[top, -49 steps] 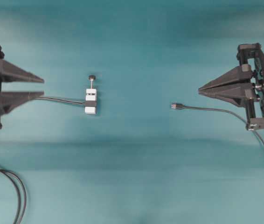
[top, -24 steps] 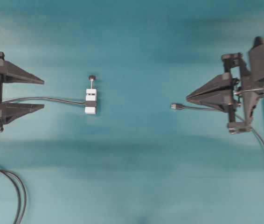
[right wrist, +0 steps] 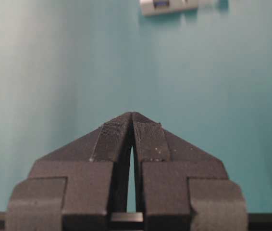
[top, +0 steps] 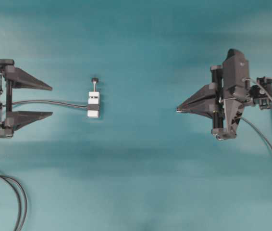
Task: Insert the USB cable into the female connector supported by the left arm.
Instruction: 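Move left gripper over the white holder, right gripper toward the plug, then lower the right gripper around the black USB plug, then close the right gripper on the USB plug and lift it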
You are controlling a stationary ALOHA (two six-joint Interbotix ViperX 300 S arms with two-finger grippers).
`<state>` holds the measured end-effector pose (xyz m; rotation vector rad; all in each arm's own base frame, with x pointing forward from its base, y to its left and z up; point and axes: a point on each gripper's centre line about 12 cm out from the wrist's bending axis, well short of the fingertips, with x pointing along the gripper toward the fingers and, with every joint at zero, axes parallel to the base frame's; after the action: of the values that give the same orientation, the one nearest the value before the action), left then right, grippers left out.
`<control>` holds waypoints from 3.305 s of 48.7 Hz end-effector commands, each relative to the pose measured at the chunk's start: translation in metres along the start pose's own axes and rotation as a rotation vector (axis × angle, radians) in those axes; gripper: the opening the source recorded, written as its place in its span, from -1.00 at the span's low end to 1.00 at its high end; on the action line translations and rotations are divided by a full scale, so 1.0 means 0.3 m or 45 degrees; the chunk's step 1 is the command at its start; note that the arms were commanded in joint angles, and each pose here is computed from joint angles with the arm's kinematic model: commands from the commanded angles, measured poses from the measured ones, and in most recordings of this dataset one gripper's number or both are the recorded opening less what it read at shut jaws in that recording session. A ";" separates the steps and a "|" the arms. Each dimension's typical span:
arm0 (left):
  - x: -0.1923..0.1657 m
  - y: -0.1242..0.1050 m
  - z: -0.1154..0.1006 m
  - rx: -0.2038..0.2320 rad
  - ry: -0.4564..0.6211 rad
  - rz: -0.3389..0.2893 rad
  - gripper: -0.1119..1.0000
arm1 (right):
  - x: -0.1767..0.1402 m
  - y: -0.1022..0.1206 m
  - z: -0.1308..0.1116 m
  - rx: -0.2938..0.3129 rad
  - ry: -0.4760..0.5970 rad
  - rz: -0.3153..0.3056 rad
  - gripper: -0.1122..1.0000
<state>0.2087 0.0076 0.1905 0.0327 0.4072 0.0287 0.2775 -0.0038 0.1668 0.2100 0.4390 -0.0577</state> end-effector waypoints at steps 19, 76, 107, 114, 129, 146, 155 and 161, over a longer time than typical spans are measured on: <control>0.007 0.019 -0.084 0.159 0.030 0.037 0.74 | 0.008 -0.011 -0.036 0.029 0.112 -0.029 -0.80; 0.041 -0.007 -0.065 0.098 0.019 -0.007 0.74 | 0.121 -0.090 -0.147 0.102 0.318 -0.140 0.13; 0.041 -0.007 -0.088 0.102 0.095 -0.013 0.74 | 0.117 -0.095 -0.179 0.104 0.356 -0.149 0.13; 0.041 -0.008 -0.085 0.100 0.091 -0.014 0.74 | 0.120 -0.099 -0.191 0.102 0.371 -0.153 0.13; 0.042 -0.008 -0.086 0.098 0.095 -0.014 0.74 | 0.142 -0.105 -0.214 0.107 0.388 -0.158 0.13; 0.042 -0.008 -0.088 0.098 0.101 -0.015 0.74 | 0.139 -0.108 -0.230 0.107 0.405 -0.162 -0.06; 0.041 -0.008 -0.088 0.097 0.101 -0.015 0.74 | 0.134 -0.106 -0.239 0.103 0.414 -0.160 -0.42; 0.045 -0.008 -0.076 0.094 0.110 -0.016 0.74 | 0.121 -0.109 -0.259 0.104 0.433 -0.164 -0.42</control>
<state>0.2048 0.0063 0.1545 0.1180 0.5167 -0.0015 0.2751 -0.0195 0.0764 0.2727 0.7941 -0.1685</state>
